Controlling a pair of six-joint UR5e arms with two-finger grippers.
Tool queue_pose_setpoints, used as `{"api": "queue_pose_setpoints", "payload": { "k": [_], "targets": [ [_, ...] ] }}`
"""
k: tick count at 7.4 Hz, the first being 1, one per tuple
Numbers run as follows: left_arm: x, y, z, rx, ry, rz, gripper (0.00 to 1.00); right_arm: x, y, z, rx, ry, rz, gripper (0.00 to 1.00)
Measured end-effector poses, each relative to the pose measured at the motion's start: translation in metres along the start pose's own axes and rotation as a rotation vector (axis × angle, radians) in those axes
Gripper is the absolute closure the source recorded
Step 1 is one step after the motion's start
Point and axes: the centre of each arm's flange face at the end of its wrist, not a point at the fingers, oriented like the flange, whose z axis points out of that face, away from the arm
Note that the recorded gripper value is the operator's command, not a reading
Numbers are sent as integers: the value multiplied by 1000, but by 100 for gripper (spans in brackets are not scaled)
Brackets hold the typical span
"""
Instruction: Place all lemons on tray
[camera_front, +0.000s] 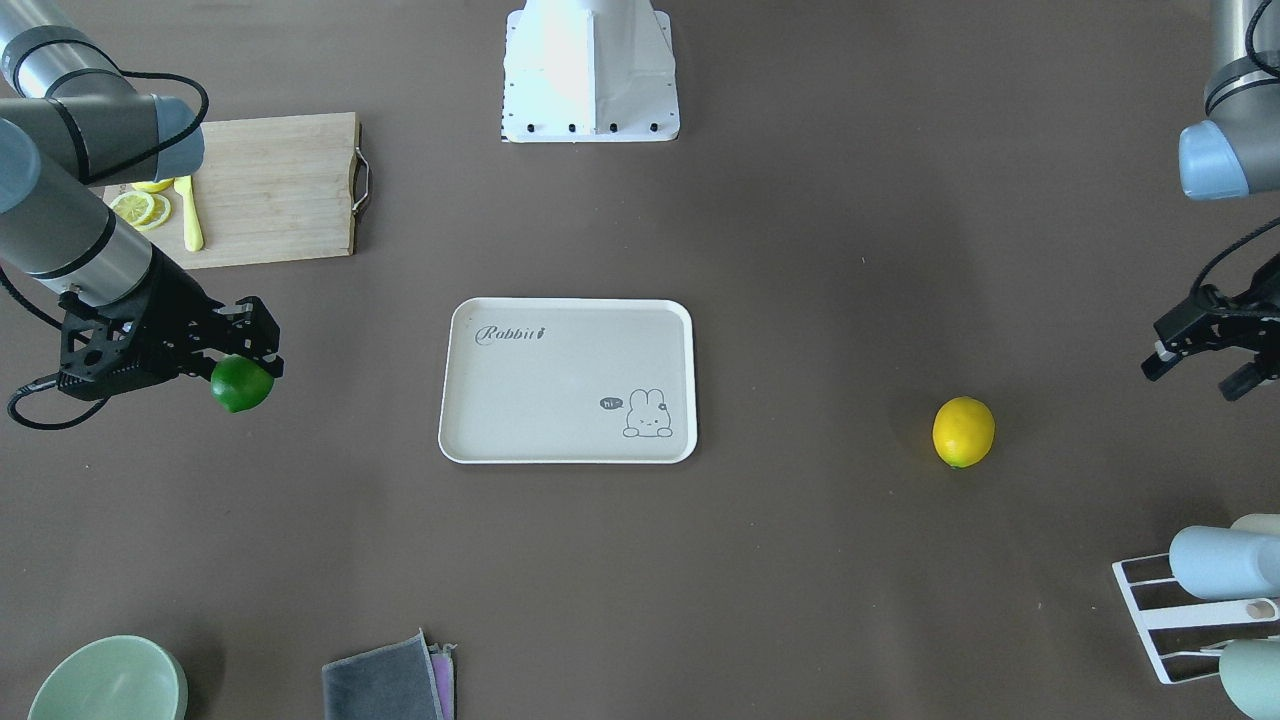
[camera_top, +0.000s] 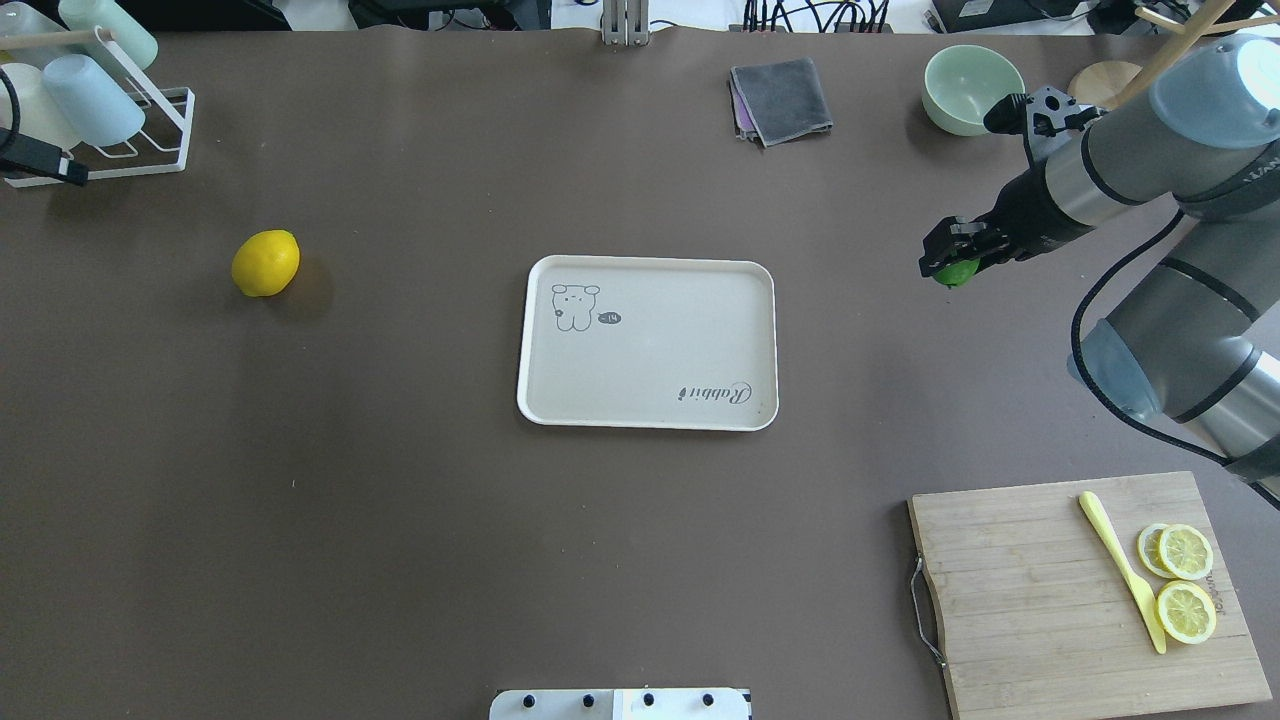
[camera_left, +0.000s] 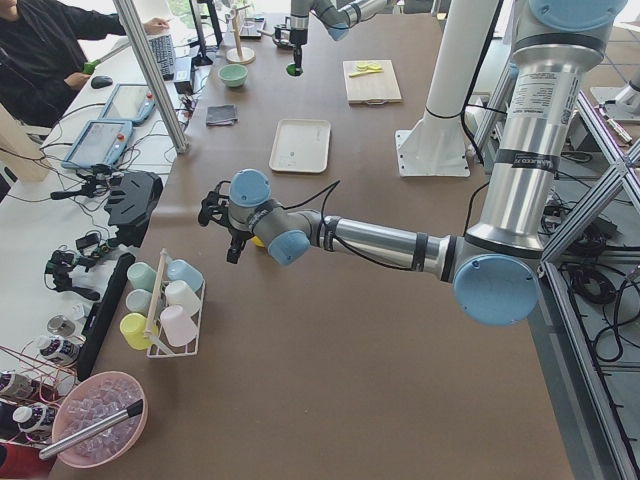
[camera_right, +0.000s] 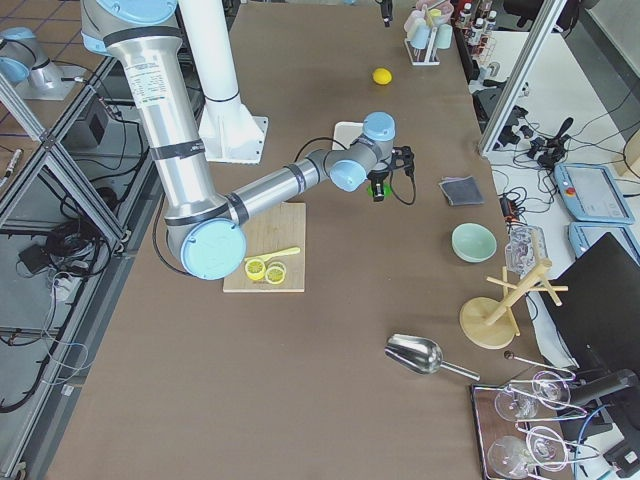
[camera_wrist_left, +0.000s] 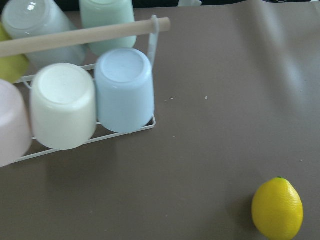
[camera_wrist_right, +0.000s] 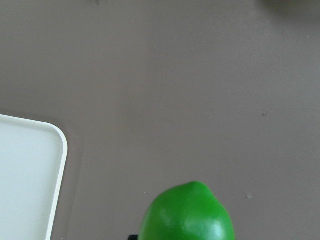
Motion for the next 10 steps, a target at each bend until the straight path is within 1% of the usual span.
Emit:
{"api": "queue_pose_setpoints", "payload": {
  "k": [1,2,4,5,6,7,10],
  "targets": [
    [29,-7,14,11,24,49,3,-10,-2,-3,9,-10,1,100],
    [59,-10,35,32,23,107,3,-18,-2,-5,17,-14,2,100],
    [109,4,96,84,-34,228,3,-38,-3,-2,33,-19,18,100],
    [118,13,122,110,-66,269,3,-47,-3,0,37,-21,26,100],
    [117,22,138,121,-83,286,3,-58,-3,3,42,-22,34,100],
    [113,28,146,122,-91,285,3,-71,-2,7,48,-24,42,100],
    [104,37,153,111,-96,216,3,-91,2,13,51,-32,45,100]
  ]
}}
